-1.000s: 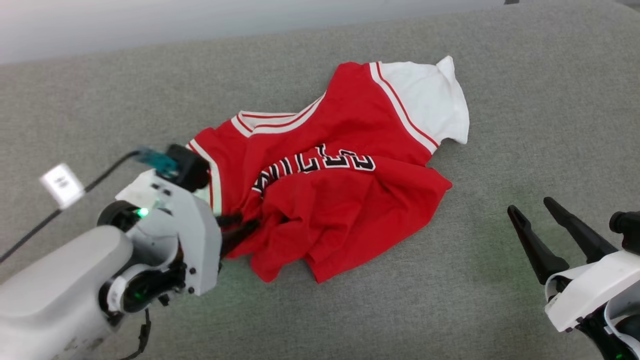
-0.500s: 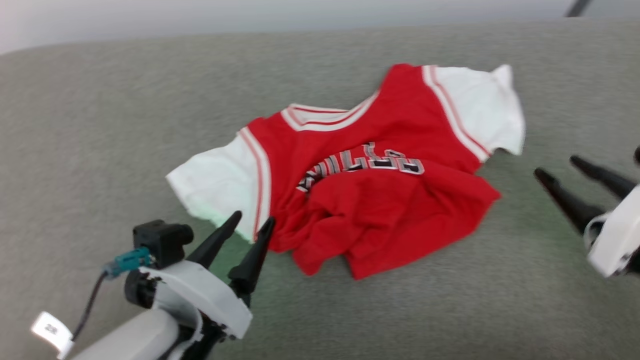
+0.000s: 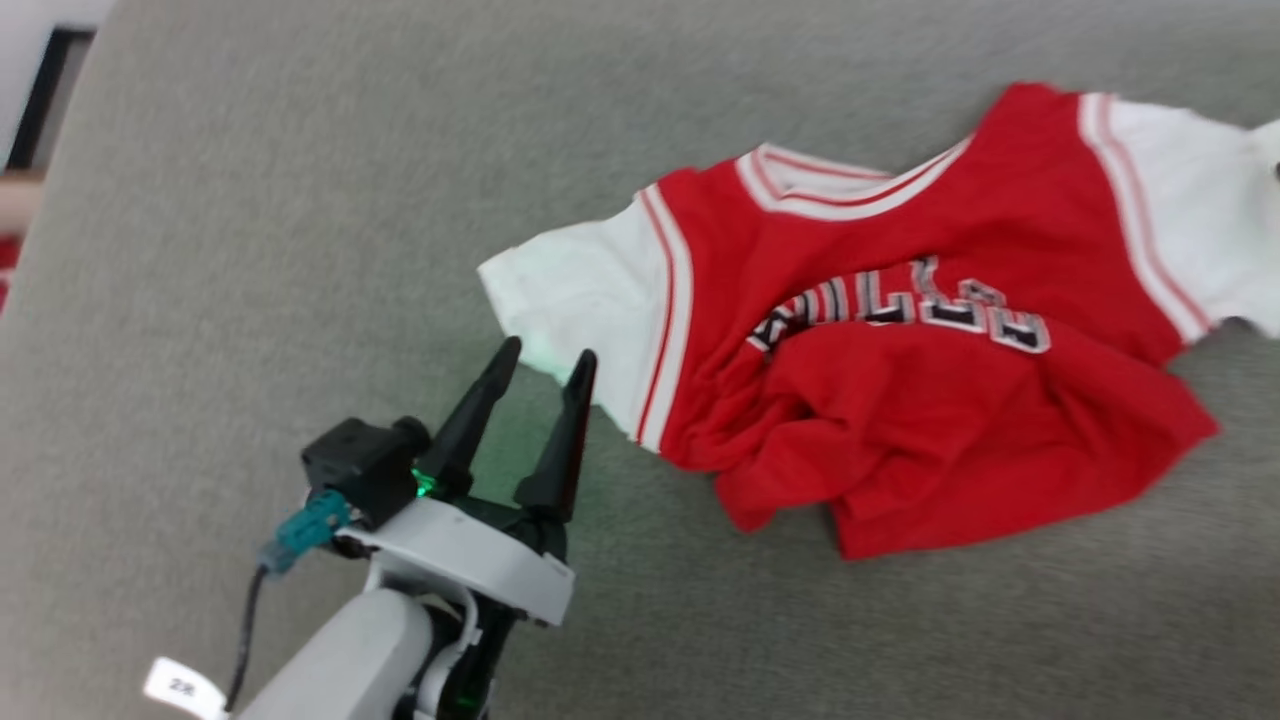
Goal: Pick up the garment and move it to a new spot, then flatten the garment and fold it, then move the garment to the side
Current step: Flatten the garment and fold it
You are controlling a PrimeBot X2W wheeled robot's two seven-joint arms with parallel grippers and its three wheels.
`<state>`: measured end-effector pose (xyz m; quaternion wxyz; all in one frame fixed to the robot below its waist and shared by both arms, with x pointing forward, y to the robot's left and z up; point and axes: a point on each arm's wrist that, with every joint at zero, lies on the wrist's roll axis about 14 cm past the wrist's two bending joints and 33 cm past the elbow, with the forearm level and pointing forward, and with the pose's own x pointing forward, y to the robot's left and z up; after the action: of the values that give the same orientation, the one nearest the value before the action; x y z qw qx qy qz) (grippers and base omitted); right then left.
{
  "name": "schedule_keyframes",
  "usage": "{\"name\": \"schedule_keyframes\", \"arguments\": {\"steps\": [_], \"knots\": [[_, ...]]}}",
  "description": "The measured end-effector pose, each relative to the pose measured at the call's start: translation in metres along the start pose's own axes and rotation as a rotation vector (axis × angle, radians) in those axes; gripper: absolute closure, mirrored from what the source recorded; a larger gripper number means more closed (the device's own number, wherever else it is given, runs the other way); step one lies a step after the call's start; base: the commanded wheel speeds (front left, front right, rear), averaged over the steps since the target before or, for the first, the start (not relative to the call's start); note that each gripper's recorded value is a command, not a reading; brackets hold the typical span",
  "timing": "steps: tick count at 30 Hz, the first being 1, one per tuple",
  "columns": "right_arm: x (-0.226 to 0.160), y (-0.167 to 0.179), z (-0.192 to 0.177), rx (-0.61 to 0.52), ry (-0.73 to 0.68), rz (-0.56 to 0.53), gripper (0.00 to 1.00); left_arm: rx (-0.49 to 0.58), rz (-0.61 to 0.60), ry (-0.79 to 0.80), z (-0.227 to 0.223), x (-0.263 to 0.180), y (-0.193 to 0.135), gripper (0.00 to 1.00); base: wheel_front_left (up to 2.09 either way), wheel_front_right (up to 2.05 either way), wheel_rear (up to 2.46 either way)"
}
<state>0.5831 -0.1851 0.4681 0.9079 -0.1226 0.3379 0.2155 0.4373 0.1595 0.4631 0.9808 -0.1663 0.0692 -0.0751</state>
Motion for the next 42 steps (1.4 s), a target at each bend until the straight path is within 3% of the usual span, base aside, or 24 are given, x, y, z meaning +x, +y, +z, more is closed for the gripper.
{"name": "schedule_keyframes", "arguments": {"steps": [9, 16, 18, 19, 20, 24, 29, 34, 42], "knots": [[0.071, 0.012, -0.008, -0.121, 0.138, 0.052, 0.0, 0.023, 0.056, 0.017, -0.018, 0.001, 0.021, 0.0, 0.0, 0.0, 0.0], [0.107, 0.028, -0.018, -0.151, 0.175, 0.117, 0.0, 0.052, 0.089, 0.01, -0.014, -0.001, 0.038, 0.0, 0.0, 0.0, 0.0], [0.112, 0.031, -0.02, -0.149, 0.183, 0.13, 0.65, 0.061, 0.073, 0.016, -0.014, 0.002, 0.038, 0.0, 0.0, 0.0, 0.0], [0.113, 0.031, -0.02, -0.142, 0.184, 0.136, 0.65, 0.074, 0.062, 0.023, -0.012, 0.005, 0.039, 0.0, 0.0, 0.0, 0.0], [0.114, 0.032, -0.02, -0.128, 0.188, 0.145, 1.0, 0.097, 0.043, 0.032, -0.01, 0.008, 0.039, 0.0, 0.0, 0.0, 0.0], [0.113, 0.04, -0.023, -0.136, 0.2, 0.175, 1.0, 0.205, -0.057, 0.06, 0.012, 0.033, 0.031, 0.0, 0.0, 0.0, 0.0], [0.111, 0.038, -0.021, -0.131, 0.202, 0.182, 1.0, 0.37, -0.191, 0.235, 0.024, 0.067, 0.024, 0.0, 0.0, 0.0, 0.0], [0.112, 0.036, -0.021, -0.129, 0.201, 0.187, 1.0, 0.421, -0.206, 0.523, 0.007, 0.089, 0.034, 0.0, 0.0, 0.0, 0.0], [0.116, 0.035, -0.021, -0.121, 0.2, 0.197, 1.0, 0.388, -0.225, 0.882, -0.036, 0.093, 0.037, 0.0, 0.0, 0.0, 0.0]]}}
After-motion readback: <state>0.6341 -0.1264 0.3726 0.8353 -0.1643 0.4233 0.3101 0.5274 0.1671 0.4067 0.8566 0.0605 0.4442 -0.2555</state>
